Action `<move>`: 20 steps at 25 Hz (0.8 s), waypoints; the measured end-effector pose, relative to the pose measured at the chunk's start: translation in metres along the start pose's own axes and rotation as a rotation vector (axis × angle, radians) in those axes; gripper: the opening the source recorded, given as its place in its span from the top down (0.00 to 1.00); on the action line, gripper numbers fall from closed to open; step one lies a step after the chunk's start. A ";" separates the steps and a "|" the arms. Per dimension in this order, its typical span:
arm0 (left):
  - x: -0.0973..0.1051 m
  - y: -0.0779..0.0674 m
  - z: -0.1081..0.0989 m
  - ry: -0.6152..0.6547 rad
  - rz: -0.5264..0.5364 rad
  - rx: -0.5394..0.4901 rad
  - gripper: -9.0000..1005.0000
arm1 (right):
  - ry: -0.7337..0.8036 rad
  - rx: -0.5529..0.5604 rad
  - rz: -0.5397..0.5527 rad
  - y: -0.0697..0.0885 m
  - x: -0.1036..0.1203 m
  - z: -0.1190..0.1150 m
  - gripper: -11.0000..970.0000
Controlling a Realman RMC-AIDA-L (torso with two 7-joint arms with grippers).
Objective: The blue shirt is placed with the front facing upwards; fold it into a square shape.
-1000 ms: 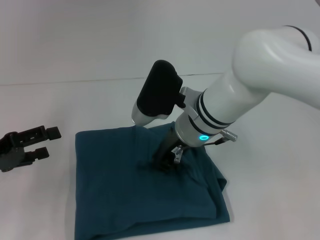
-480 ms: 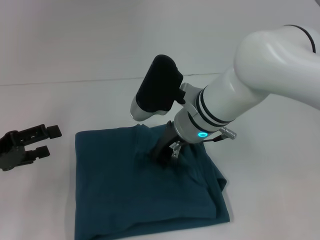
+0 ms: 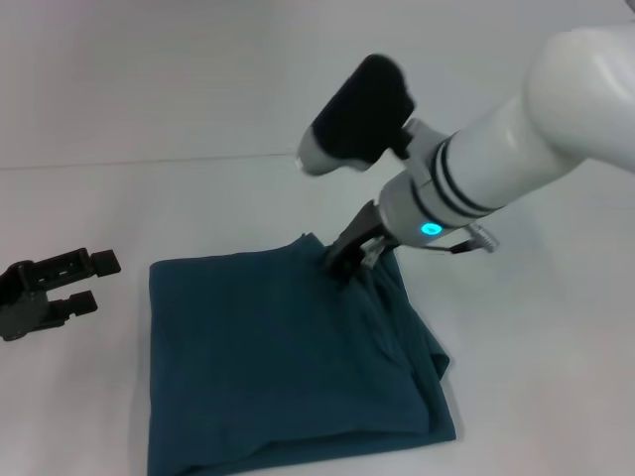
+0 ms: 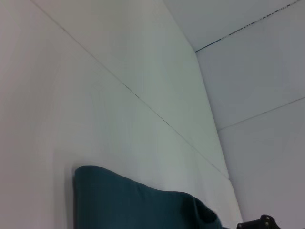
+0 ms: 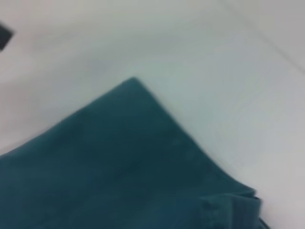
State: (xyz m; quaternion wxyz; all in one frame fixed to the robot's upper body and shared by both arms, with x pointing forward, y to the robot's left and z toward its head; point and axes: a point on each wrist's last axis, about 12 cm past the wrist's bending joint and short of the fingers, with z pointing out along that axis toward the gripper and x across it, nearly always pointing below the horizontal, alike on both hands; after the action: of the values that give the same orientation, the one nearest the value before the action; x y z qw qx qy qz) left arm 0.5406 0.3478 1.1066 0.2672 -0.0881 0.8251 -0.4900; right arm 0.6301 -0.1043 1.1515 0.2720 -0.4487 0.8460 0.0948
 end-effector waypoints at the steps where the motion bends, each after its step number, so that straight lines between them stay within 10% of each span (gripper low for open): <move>1: 0.000 0.000 0.000 0.000 0.000 0.000 0.08 | -0.001 0.005 0.018 -0.003 0.002 -0.002 0.95; 20: 0.001 -0.001 0.003 0.002 -0.001 0.002 0.08 | 0.010 0.068 0.211 -0.030 0.025 -0.007 0.93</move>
State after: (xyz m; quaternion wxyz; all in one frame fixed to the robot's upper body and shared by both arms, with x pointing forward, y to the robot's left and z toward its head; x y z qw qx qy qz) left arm 0.5413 0.3449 1.1056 0.2662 -0.0876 0.8249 -0.4910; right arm 0.6410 -0.1421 1.1463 0.2714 -0.3480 0.8926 0.0920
